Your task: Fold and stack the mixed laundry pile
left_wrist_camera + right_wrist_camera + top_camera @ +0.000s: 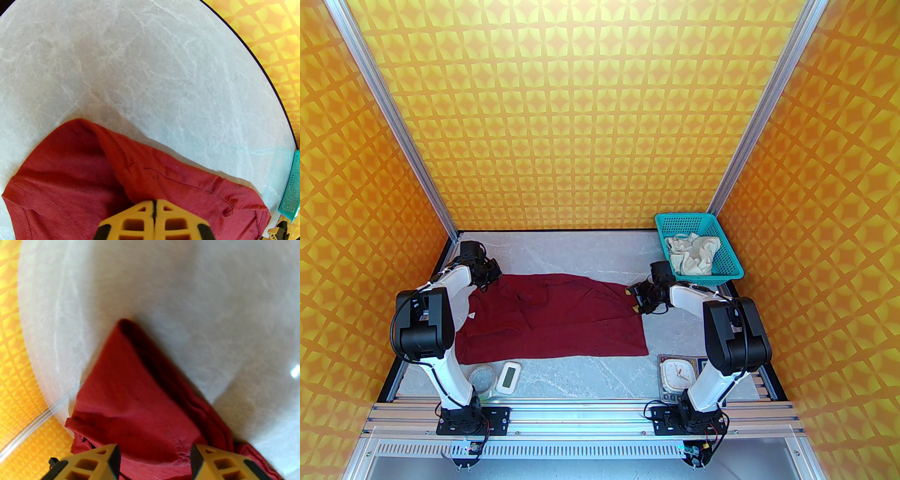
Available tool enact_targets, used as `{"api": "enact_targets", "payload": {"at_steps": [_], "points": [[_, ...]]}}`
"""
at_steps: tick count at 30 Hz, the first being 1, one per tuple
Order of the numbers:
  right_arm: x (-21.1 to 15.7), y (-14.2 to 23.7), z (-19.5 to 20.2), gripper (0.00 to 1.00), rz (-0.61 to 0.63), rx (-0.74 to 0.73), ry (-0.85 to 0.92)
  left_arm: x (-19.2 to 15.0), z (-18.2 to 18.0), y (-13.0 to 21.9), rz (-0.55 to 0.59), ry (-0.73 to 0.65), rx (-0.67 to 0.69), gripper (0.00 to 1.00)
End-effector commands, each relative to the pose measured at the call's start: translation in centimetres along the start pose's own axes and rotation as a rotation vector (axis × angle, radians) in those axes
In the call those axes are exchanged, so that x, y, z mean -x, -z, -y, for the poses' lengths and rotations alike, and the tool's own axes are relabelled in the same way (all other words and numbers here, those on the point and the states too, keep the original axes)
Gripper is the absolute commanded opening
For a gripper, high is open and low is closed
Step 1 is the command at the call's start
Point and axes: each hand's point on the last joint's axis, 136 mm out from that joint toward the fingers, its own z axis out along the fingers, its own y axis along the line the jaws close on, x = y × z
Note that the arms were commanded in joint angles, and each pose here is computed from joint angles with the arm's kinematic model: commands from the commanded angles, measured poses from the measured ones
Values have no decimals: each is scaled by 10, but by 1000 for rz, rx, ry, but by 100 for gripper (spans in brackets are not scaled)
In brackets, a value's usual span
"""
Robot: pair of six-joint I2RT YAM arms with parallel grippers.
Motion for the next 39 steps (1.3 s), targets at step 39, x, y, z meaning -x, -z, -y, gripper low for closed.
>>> {"api": "enact_targets", "payload": {"at_steps": [39], "points": [[13, -14, 11, 36, 68, 64, -197, 10, 2, 21, 19, -25, -28, 0]]}}
